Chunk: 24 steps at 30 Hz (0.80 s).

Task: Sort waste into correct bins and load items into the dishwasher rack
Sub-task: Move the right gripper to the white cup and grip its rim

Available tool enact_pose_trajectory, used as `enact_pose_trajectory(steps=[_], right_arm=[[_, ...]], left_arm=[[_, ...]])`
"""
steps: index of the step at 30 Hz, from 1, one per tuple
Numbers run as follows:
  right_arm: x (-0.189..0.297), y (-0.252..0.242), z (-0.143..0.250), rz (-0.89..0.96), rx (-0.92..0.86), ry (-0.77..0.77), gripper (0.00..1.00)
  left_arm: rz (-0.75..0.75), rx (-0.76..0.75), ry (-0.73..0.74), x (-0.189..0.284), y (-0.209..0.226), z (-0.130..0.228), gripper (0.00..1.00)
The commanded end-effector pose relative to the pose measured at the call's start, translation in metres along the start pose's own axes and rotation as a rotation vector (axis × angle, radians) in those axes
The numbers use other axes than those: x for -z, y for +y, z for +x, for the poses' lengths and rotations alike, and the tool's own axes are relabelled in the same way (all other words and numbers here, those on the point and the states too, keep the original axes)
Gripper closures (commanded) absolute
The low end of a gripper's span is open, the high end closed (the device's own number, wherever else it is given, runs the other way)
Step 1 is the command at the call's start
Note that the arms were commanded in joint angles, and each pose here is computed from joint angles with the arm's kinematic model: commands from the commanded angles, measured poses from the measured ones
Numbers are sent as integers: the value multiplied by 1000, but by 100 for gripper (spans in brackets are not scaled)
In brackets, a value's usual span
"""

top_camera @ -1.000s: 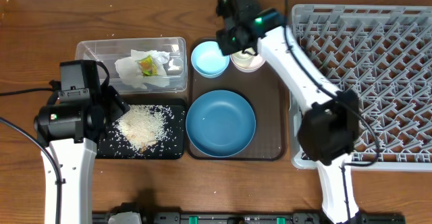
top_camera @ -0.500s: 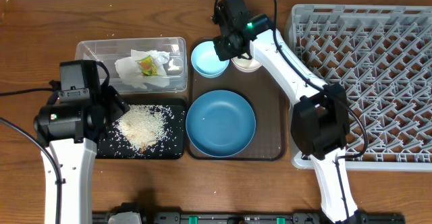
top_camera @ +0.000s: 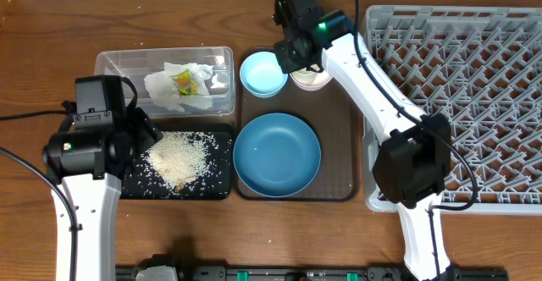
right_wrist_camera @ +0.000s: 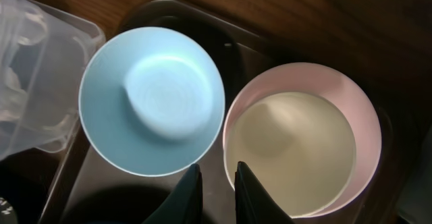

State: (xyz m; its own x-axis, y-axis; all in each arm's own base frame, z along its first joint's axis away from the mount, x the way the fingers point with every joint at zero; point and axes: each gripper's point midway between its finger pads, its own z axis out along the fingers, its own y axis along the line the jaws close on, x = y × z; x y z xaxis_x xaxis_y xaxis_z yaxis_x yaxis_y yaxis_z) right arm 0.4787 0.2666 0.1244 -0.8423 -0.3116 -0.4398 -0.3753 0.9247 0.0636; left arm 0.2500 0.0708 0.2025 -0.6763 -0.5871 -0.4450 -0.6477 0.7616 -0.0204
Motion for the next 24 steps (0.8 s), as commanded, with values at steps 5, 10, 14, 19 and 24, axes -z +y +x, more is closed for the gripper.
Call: enact_pose_trajectory(steps=[5, 10, 14, 19, 24], right_arm=[[-27, -10, 11, 43, 0, 48, 84], [-29, -14, 13, 69, 2, 57, 83], [-29, -15, 13, 69, 1, 57, 83], [-33, -13, 20, 71, 6, 86, 84], [-41, -13, 25, 71, 8, 105, 84]], left_arm=[[-9, 11, -26, 5, 3, -7, 9], [-9, 11, -26, 5, 3, -7, 9], [-9, 11, -26, 5, 3, -7, 9], [-9, 11, -26, 5, 3, -7, 9], [-9, 11, -26, 5, 3, -7, 9]])
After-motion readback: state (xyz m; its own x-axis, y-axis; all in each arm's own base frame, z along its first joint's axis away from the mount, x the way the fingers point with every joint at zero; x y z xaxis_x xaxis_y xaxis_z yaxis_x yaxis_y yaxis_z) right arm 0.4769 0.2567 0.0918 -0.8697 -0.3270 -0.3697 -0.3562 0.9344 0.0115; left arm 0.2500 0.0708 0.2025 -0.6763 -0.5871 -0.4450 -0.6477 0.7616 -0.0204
